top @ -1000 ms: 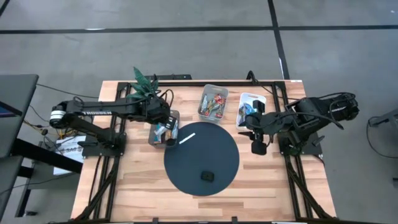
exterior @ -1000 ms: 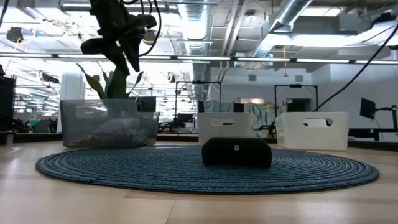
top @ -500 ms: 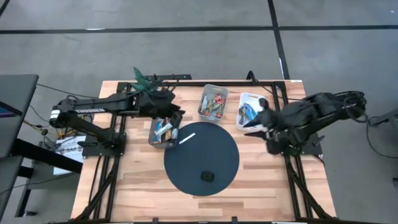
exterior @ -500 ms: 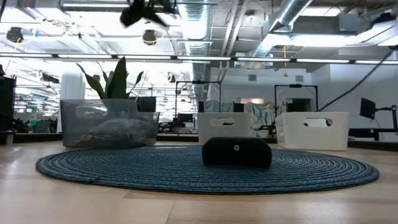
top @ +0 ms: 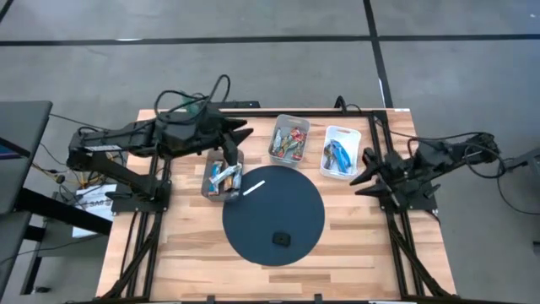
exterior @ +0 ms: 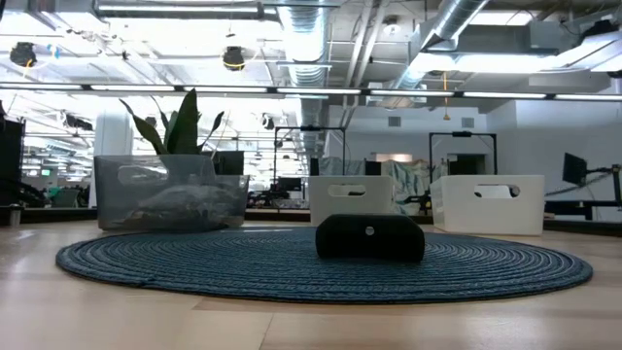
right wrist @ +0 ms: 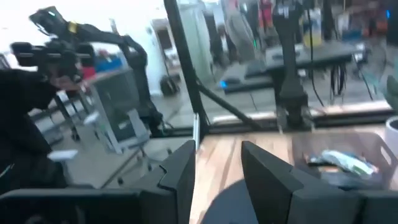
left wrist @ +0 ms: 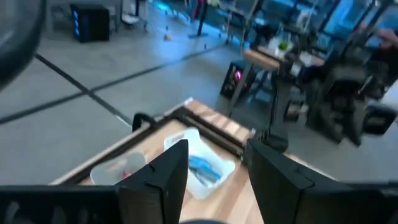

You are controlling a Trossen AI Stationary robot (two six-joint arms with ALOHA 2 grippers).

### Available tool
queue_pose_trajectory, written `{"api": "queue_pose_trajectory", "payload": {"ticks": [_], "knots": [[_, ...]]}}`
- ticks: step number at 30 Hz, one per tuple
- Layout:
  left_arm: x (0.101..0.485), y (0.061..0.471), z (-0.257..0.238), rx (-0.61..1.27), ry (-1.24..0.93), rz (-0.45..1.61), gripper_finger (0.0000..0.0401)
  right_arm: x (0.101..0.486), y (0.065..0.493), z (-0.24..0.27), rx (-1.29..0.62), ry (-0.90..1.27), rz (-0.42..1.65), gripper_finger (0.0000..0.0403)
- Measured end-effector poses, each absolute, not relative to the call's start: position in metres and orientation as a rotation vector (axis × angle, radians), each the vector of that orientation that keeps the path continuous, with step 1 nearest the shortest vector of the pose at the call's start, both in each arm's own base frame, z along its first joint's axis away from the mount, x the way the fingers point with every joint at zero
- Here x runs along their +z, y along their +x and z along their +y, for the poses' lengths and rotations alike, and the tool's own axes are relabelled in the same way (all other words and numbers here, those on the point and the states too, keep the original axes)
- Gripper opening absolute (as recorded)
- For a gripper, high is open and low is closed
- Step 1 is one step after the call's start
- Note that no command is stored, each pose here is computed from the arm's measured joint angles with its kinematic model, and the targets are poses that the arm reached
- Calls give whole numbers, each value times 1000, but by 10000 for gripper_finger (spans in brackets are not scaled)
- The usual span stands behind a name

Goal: Pick and place Granola Bars by type
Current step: Return to Home Position

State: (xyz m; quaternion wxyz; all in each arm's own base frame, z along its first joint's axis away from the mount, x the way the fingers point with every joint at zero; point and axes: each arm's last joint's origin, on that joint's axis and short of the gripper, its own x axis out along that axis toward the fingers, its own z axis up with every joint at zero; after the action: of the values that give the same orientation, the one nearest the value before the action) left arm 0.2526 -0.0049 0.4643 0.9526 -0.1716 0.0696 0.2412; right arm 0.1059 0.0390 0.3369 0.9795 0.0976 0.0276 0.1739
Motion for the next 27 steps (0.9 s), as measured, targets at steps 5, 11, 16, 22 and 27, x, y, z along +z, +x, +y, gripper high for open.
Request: {"api": "queue_pose_trajectory", "payload": {"ticks": [5, 11, 16, 22, 27], "knots": [[475, 251, -13, 506, -352, 59, 153, 309, 77, 29, 397, 166, -127, 122], [486, 250, -17, 593, -321, -57, 153, 288, 50, 20, 417, 123, -325, 122], [489, 248, -18, 654, -315, -94, 153, 268, 59, 24, 442, 109, -326, 122], [490, 248, -18, 665, -317, -101, 153, 242, 71, 28, 411, 85, -407, 122], [491, 247, -18, 687, -319, -111, 153, 213, 82, 30, 370, 80, -321, 122]]}}
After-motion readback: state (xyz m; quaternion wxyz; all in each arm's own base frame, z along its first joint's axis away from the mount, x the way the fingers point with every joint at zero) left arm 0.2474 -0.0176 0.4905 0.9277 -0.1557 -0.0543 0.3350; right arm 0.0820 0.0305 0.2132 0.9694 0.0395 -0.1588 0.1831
